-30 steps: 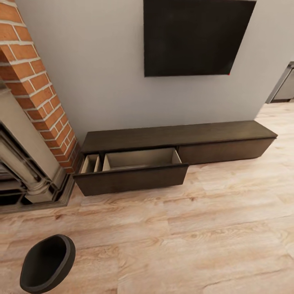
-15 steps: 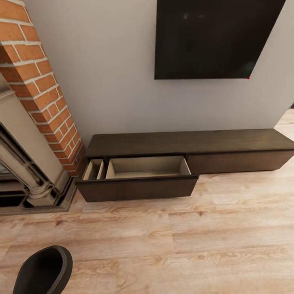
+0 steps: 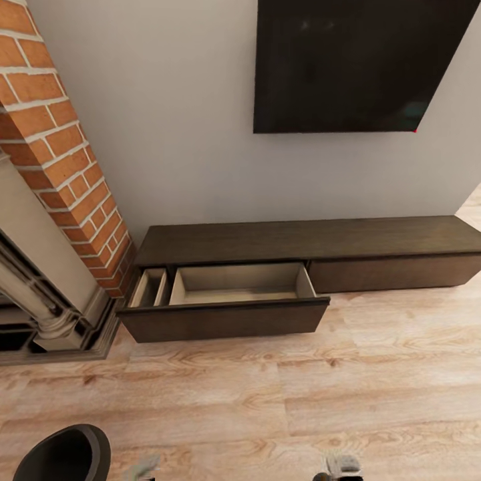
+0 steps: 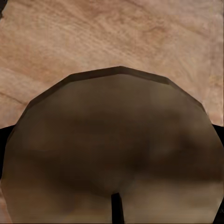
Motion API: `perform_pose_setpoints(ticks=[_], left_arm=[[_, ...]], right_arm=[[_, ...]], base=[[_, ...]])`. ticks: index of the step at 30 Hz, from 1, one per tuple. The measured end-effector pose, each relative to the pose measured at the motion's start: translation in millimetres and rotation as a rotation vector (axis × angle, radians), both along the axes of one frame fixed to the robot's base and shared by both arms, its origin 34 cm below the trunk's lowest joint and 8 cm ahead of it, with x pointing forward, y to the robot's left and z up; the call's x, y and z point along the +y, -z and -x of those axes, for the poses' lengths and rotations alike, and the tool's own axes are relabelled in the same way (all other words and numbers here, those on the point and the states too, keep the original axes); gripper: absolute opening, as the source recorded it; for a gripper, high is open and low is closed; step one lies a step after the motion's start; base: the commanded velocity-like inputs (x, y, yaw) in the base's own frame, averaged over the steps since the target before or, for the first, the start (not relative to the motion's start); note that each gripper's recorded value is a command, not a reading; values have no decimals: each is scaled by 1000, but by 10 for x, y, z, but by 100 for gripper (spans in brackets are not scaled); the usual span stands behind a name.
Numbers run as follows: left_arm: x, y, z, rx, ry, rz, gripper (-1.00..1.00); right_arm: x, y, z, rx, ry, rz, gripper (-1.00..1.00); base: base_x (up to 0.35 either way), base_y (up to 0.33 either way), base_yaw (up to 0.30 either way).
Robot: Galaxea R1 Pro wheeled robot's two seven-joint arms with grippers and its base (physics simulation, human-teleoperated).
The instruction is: Place each of the two pumpkins and all three candles from the living room inside a cabinet in the living room (use any cabinet), then make sure every cabinet is closed, and position the cauldron so it is next to a table in the living room.
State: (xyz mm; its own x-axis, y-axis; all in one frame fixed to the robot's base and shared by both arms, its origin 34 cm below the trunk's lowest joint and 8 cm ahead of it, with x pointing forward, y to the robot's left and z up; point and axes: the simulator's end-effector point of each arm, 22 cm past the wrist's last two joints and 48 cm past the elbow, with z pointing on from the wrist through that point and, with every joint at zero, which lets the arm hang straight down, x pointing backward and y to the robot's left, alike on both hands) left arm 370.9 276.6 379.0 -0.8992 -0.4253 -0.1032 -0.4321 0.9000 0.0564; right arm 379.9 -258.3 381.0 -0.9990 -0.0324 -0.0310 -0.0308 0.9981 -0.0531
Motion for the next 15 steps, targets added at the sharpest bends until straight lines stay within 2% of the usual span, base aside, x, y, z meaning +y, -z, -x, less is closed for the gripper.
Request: perform_pose_setpoints(ticks=[1, 2, 4, 5, 7, 10, 11, 13, 14, 15], left_arm=[[-299, -47, -247, -11, 72, 75, -100], [-484, -89, -348, -4, 137, 116, -100], [-668, -151, -479, -6, 214, 150, -100], [-790, -221, -634, -27, 253, 175, -100], [-863, -316, -817, -42, 292, 199, -100], [-1012, -613, -1185, -55, 370, 268, -100], [-1035, -806, -1407, -88, 409, 289, -100], [-1022, -940, -1512, -99, 433, 303, -100], [-966, -1130, -1664, -106, 432, 325, -100], [-960, -1345, -1870, -133, 437, 344, -100]], right_arm=[[137, -111, -315, 29, 5, -45, -100], [263, -238, -618, 15, -6, -91, -100], [363, -330, -702, 44, -17, -139, -100], [405, -433, -892, 25, -22, -162, -100], [433, -545, -1098, -6, -31, -177, -100], [397, -765, -1497, -89, -47, -176, -100], [400, -938, -1730, -133, -58, -176, -100], [377, -1084, -1855, -141, -64, -170, -100], [274, -1272, -1926, -115, -71, -145, -100], [196, -1550, -2189, -177, -82, -126, -100]], base=[[0, 0, 0], [0, 0, 0], [0, 0, 0], [0, 0, 0], [0, 0, 0], [0, 0, 0], [0, 0, 0], [0, 0, 0], [0, 0, 0], [0, 0, 0]])
